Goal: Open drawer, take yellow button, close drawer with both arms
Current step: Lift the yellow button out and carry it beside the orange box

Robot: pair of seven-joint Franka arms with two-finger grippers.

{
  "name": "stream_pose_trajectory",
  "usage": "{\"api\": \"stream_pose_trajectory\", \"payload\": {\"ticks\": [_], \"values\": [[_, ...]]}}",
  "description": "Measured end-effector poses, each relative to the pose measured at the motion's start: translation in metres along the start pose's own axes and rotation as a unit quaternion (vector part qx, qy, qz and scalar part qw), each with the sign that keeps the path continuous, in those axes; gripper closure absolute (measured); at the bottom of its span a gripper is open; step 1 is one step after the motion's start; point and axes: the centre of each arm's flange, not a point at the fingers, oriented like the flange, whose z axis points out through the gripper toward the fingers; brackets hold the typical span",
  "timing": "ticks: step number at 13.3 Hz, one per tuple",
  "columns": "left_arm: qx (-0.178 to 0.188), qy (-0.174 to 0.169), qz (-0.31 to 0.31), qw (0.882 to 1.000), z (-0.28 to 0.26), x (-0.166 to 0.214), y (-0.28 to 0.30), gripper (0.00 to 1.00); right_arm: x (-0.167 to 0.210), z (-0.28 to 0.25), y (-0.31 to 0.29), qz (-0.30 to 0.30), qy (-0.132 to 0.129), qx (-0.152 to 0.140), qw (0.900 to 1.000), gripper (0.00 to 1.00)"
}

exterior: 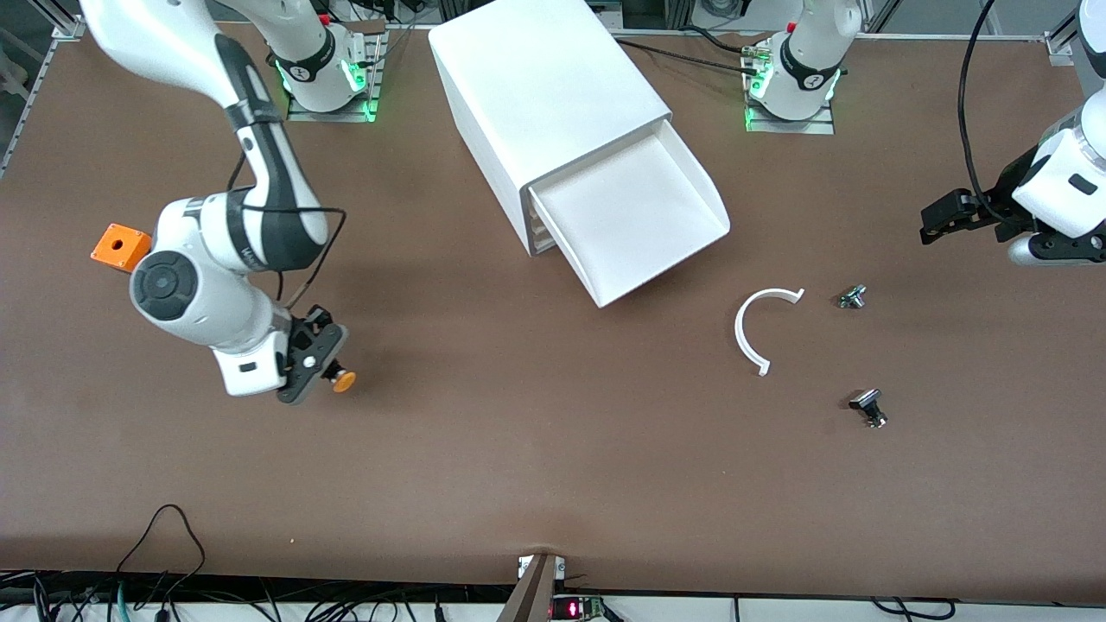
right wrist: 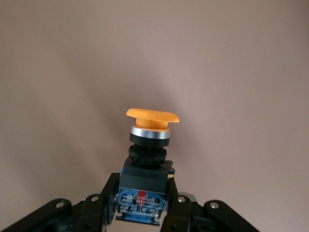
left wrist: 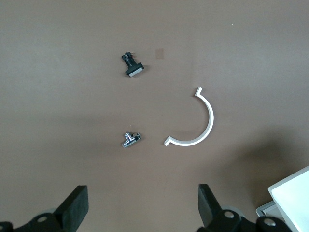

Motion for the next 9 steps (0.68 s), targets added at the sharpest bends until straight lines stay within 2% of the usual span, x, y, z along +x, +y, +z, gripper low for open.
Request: {"api": "stream_pose_trajectory", "payload": {"ticks": [5, 9], "values": [[-0.001, -0.011, 0.001, 1.0, 0.013, 0.007, 0.001, 0.0, -0.098, 0.082, 0.021, 0.07, -0.015, 0.02, 0.997, 0.58], [0.002, -0.055, 0.011, 0.998, 0.067, 0.03, -0.002, 0.0, -0.165, 0.127, 0.004, 0.11, -0.029, 0.04, 0.993, 0.58]]}}
